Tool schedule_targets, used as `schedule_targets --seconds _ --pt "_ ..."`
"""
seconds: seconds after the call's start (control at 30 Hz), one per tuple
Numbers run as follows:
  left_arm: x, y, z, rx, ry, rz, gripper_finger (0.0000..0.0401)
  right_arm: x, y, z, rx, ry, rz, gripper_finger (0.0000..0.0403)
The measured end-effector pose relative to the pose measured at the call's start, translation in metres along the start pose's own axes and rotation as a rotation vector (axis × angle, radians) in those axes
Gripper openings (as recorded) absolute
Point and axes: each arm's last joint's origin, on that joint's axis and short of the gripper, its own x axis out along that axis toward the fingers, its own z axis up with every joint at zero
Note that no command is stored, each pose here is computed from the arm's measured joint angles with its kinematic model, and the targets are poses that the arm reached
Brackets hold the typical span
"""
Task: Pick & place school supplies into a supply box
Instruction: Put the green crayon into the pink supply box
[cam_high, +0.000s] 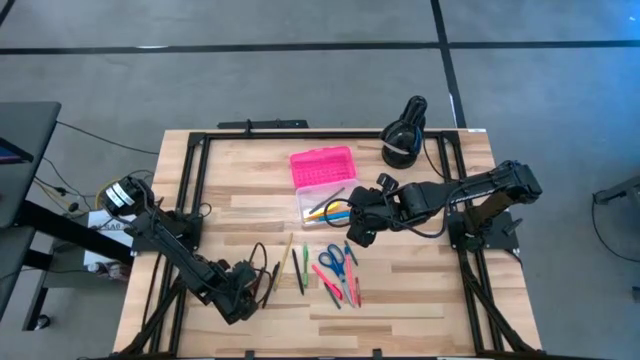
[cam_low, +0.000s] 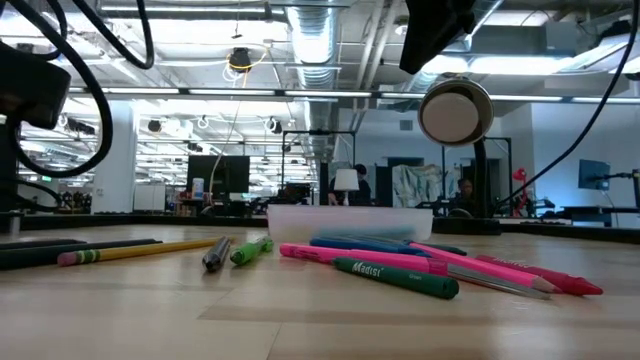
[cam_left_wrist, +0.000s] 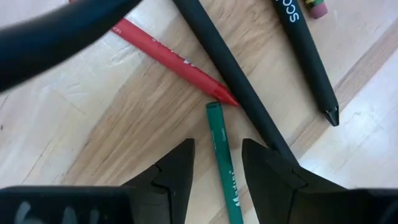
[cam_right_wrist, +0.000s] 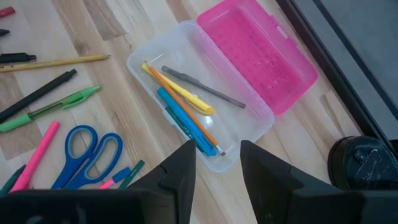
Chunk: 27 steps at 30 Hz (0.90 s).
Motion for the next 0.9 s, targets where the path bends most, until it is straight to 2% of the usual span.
schedule_targets --seconds 0.53,0.63,0.9 --pt "-0.006 -0.0003 -0.0025 0.007 0.081 0.07 0.013 0.0 0.0 0.0 -0.001 0.0 0.0 0.0118" --pt "-0.006 0.0003 -0.0024 0.007 0.076 0.076 0.0109 0.0 0.0 0.0 -0.001 0.0 0.0 0.0118" --pt "-0.0058 0.0009 -0.0021 0.009 0.06 0.081 0.0024 0.0 0.0 0.0 -0.001 0.0 0.0 0.0118"
